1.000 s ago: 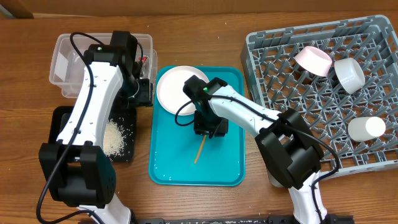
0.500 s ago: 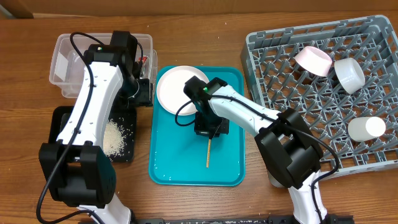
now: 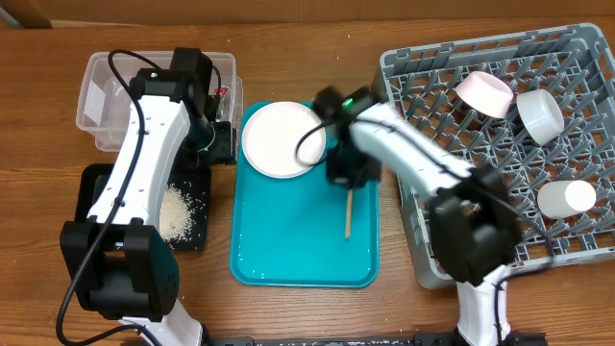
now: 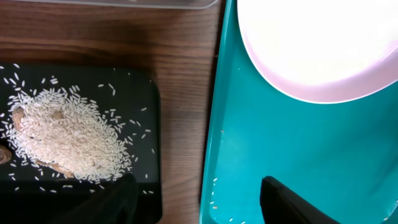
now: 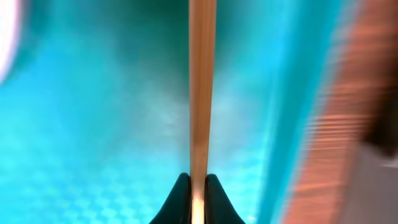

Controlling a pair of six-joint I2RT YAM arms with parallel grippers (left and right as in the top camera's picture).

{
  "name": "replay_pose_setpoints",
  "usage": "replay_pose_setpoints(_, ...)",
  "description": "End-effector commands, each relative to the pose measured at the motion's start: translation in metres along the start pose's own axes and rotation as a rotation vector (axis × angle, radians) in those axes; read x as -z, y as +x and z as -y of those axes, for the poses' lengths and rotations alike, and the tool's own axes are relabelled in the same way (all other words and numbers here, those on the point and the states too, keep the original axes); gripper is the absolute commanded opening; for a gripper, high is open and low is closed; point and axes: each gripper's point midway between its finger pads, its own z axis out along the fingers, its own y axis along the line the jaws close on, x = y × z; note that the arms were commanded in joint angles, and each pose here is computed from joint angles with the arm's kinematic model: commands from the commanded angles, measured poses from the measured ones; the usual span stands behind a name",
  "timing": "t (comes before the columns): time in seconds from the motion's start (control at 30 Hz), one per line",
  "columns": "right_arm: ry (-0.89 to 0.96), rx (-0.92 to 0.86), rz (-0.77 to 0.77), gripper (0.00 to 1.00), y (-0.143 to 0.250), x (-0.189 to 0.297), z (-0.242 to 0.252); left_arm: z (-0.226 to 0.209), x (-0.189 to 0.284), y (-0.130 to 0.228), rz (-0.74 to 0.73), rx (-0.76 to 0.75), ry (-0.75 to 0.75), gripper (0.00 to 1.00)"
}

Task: Sort waste into correct bins and load items into the dishwasher
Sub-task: 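Lift the second chopstick and carry it to the rack, then lower the second chopstick into the rack and open the right gripper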

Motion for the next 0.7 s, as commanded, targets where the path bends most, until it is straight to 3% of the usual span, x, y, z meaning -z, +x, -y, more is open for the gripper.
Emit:
replay_pose_setpoints(0.0,-0.075,0.167,0.186,0.04,-0.021,0.080,0.019,0.005,0.008,0.001,0.026,-0.003,0.016,0.66)
replay_pose_setpoints(0.27,-0.074,0.270,0.281,0.04,-0.032,0.143,0.087,0.006,0.008,0.000,0.030,-0.003,0.023,0.66)
replay_pose_setpoints(0.67,-0.042,0.218,0.134,0.04,-0.029,0.090,0.134,0.012,0.009,-0.001,0.035,-0.001,0.056,0.67)
